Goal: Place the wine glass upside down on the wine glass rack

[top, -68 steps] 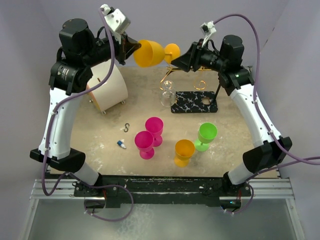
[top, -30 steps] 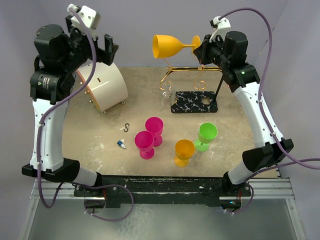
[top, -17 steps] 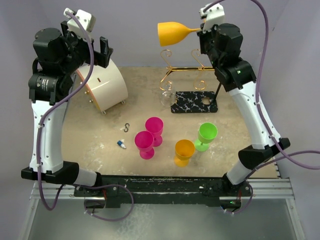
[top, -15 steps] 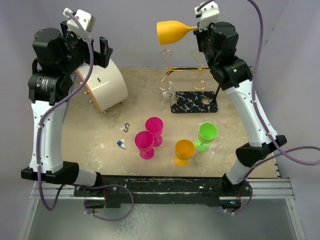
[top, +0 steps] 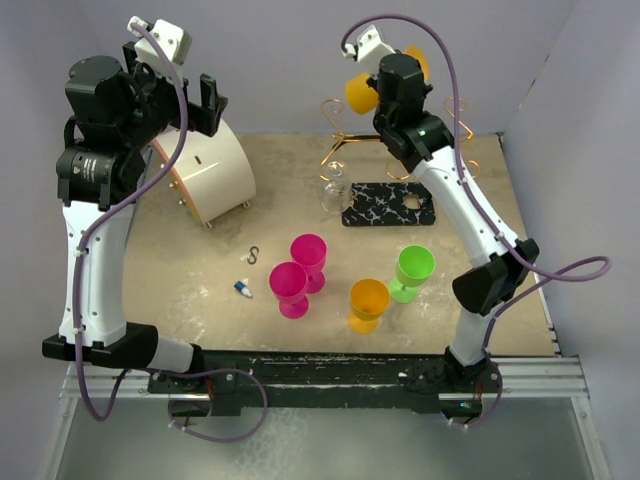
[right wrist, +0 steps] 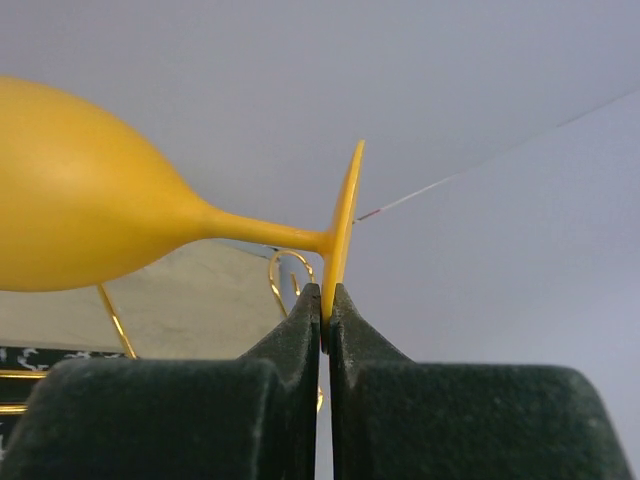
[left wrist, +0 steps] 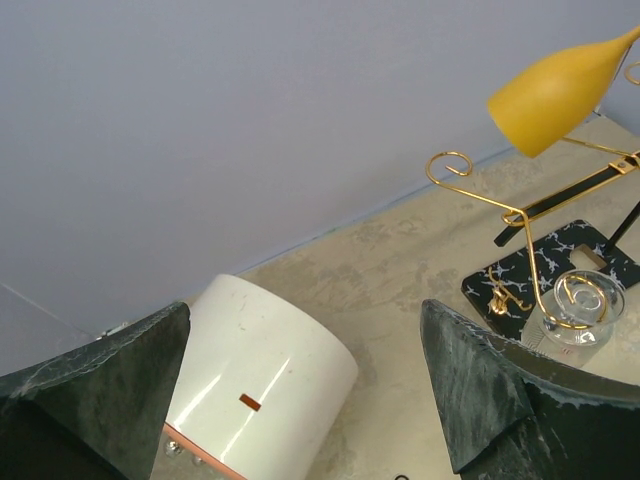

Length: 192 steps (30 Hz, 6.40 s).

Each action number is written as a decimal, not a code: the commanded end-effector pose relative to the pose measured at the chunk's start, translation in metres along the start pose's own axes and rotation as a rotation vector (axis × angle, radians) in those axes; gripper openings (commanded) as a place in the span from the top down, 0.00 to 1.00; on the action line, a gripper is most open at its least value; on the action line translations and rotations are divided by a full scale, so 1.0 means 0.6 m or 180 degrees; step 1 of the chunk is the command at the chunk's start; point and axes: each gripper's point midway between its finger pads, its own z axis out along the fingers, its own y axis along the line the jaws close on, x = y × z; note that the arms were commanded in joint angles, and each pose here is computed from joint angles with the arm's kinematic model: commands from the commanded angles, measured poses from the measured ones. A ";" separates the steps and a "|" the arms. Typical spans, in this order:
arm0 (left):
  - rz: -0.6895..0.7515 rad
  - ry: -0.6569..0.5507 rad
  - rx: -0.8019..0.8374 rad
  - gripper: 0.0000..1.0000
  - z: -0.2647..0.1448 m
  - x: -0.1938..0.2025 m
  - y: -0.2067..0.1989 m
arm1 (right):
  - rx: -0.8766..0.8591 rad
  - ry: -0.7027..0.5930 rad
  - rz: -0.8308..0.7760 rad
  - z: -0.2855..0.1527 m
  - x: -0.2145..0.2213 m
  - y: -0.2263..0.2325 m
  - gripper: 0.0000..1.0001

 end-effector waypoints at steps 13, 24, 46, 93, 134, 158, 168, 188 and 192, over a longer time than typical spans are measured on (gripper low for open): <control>0.0001 -0.0213 0.0111 0.01 -0.016 -0.029 -0.010 | 0.0129 -0.0147 -0.0742 0.023 -0.011 0.019 1.00; -0.0029 -0.0207 0.0091 0.01 -0.018 -0.027 -0.010 | 0.0046 -0.0764 -0.1535 0.029 -0.016 0.079 1.00; 0.0004 -0.0246 0.0037 0.01 -0.043 -0.028 -0.011 | -0.0962 -0.1621 -0.1677 0.011 -0.074 0.183 1.00; 0.0096 -0.0301 -0.0066 0.01 -0.057 -0.031 -0.001 | -0.1077 -0.1968 -0.2088 0.032 -0.133 0.247 1.00; 0.0126 -0.0283 -0.0096 0.01 -0.058 -0.030 0.002 | -0.0943 -0.1555 -0.2018 0.101 -0.111 0.266 1.00; 0.0083 -0.0312 -0.0052 0.01 -0.066 -0.030 -0.003 | -0.1055 -0.1388 -0.1837 0.084 -0.065 0.244 0.97; 0.0081 -0.0298 -0.0064 0.01 -0.070 -0.018 -0.001 | -0.1051 -0.1352 -0.1782 0.073 -0.055 0.235 0.85; 0.0131 0.0207 0.0521 0.01 -0.045 0.083 -0.051 | -0.0914 -0.1229 -0.1433 0.012 -0.018 0.161 0.60; 0.0096 0.0478 0.1060 0.01 -0.035 0.137 -0.095 | -0.0793 -0.1252 -0.1176 -0.013 -0.020 0.108 0.50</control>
